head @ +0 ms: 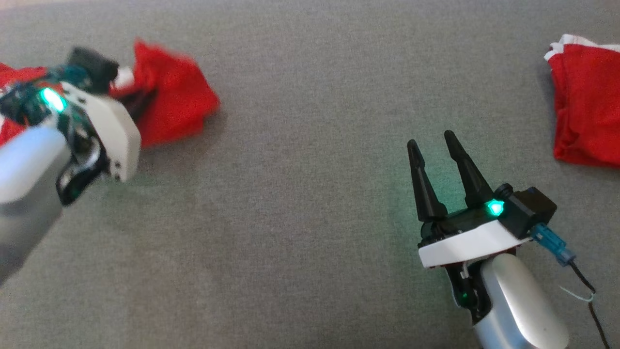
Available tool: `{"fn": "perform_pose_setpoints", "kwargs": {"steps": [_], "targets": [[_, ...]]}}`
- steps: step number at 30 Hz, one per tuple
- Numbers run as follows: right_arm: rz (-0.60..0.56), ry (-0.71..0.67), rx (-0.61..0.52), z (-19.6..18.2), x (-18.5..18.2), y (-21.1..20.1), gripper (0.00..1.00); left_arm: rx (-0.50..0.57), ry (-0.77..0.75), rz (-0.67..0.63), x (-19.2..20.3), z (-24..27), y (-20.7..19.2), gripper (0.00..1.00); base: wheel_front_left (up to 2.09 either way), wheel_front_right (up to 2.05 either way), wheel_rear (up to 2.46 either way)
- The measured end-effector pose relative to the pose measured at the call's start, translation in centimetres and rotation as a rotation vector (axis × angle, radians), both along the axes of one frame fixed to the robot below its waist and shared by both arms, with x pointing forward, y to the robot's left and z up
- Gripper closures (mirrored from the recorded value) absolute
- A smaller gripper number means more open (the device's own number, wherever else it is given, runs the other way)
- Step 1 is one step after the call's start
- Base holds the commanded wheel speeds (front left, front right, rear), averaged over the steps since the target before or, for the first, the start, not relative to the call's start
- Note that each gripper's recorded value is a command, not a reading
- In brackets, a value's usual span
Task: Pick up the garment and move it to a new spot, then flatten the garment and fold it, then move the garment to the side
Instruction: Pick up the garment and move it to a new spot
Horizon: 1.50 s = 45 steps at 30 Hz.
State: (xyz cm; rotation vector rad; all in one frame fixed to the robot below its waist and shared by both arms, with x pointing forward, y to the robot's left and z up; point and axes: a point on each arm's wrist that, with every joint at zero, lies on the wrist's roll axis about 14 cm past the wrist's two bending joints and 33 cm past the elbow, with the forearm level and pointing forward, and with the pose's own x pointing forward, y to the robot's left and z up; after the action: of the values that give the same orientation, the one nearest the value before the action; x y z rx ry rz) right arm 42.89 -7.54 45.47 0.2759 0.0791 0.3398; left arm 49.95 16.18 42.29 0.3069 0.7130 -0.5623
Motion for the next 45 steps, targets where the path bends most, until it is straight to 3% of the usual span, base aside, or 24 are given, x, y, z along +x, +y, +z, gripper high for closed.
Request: {"fn": "perform_pose_setpoints", "kwargs": {"steps": [4, 7, 15, 30, 38, 39, 40, 41, 45], "targets": [[0.005, -0.023, 0.000, 1.0, -0.3, 0.2, 0.00, -0.073, -0.318, -0.038, 3.5, 6.9, -1.0, 1.00, 0.00, 0.00, 0.00], [0.003, -0.034, 0.006, 1.6, -0.6, 0.1, 0.00, -0.124, -0.491, -0.093, 3.9, 10.8, -2.6, 1.00, 0.00, 0.00, 0.00], [-0.005, -0.062, 0.005, 2.9, -1.9, -0.1, 0.00, -0.181, -0.692, -0.178, 2.4, 16.6, -5.5, 1.00, 0.00, 0.00, 0.00], [-0.084, -0.053, 0.042, 3.2, -2.8, -2.6, 0.00, -0.276, -0.775, -0.401, 1.0, 19.8, -13.9, 1.00, 0.00, 0.00, 0.00], [-0.170, -0.036, 0.048, 2.8, -3.2, -5.5, 0.00, -0.381, -0.694, -0.594, -0.1, 17.8, -22.5, 1.00, 0.00, 0.00, 0.00], [-0.179, -0.037, 0.048, 2.8, -3.1, -5.8, 0.00, -0.387, -0.678, -0.606, -0.1, 17.4, -23.4, 0.88, 0.00, 0.00, 0.00], [-0.191, -0.039, 0.047, 2.9, -3.1, -6.3, 0.00, -0.388, -0.668, -0.619, -0.2, 16.9, -24.1, 0.11, 0.00, 0.00, 0.00], [-0.202, -0.039, 0.045, 2.9, -3.1, -6.6, 0.00, -0.385, -0.662, -0.628, -0.1, 16.4, -24.8, 0.00, 0.00, 0.00, 0.00], [-0.225, -0.031, 0.039, 2.6, -3.2, -7.4, 0.00, -0.372, -0.640, -0.602, 1.0, 14.9, -25.2, 0.00, 0.00, 0.00, 0.00]]}}
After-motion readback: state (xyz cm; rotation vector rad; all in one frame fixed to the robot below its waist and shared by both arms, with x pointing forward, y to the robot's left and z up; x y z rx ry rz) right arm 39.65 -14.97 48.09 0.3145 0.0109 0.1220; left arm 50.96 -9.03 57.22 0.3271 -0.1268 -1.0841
